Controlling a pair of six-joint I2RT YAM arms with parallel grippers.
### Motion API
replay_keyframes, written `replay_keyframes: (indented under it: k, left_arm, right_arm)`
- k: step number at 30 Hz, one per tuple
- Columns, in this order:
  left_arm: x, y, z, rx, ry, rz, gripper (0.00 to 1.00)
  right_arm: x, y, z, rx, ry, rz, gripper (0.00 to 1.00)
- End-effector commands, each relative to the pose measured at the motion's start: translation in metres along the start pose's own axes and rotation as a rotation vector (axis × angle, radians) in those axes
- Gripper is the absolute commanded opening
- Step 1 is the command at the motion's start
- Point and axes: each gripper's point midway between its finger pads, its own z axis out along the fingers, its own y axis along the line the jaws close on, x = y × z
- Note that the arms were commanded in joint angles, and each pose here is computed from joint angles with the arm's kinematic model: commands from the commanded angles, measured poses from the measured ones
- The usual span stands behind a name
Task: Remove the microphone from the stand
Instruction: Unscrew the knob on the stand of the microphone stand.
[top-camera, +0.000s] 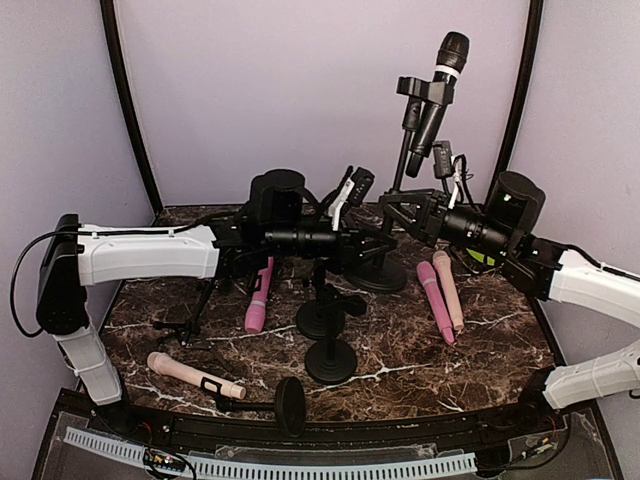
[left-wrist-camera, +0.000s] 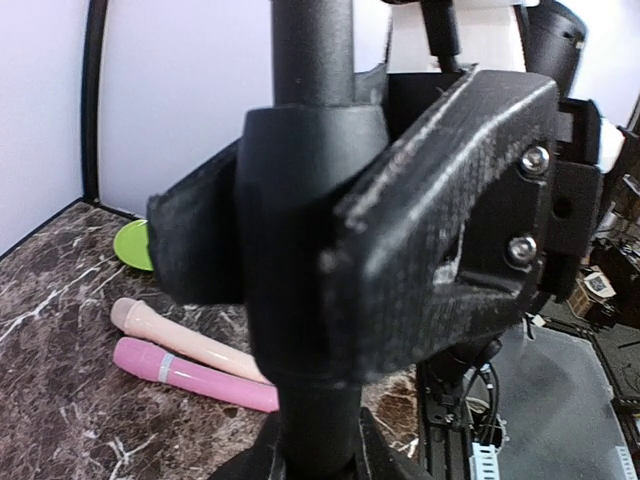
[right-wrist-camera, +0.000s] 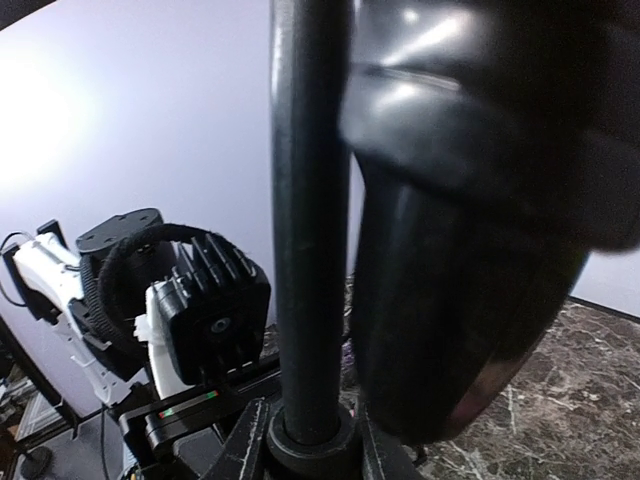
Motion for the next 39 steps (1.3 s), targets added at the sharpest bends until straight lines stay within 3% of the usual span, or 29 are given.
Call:
replay_keyframes:
  k: [1,5,10,14,18,23,29,33,39]
  left_arm:
    - [-0.041,-0.061,-0.034,0.248,-0.135,0.087,0.0]
    - [-0.048,-0.092,-0.053,0.409,-0.176,0.127,0.0]
    - [-0.054,-0.108,-0.065,0.486,-0.21,0.148,0.0]
    - [-0.055,-0.11,-0.069,0.491,-0.233,0.157,0.0]
    - [-0.057,-0.108,-0.072,0.464,-0.257,0.176,0.0]
    - [-0.058,-0.104,-0.075,0.417,-0.266,0.192,0.0]
    - [-0.067,-0.074,-0.073,0.21,-0.309,0.203,0.0]
    - [-0.071,-0.029,-0.068,-0.054,-0.304,0.163,0.0]
    - [-0.067,-0.008,-0.066,-0.167,-0.266,0.148,0.0]
  right_arm:
    - [-0.054,0.08,-0.027,-0.338,-0.117,-0.103,0.06]
    - [-0.053,0.101,-0.035,-0.445,-0.075,-0.105,0.09]
    - [-0.055,0.108,-0.041,-0.476,-0.076,-0.113,0.15]
    - [-0.055,0.094,-0.039,-0.389,-0.093,-0.115,0.31]
    - [-0.052,0.071,-0.037,-0.274,-0.105,-0.099,0.46]
    - [-0.048,0.061,-0.038,-0.236,-0.105,-0.071,0.57]
    - [-0.037,0.044,-0.031,-0.165,-0.083,-0.022,0.72]
    - [-0.034,0.024,-0.025,-0.065,-0.095,0.051,0.7]
    - [-0.032,0.03,-0.017,-0.059,-0.115,0.087,0.57]
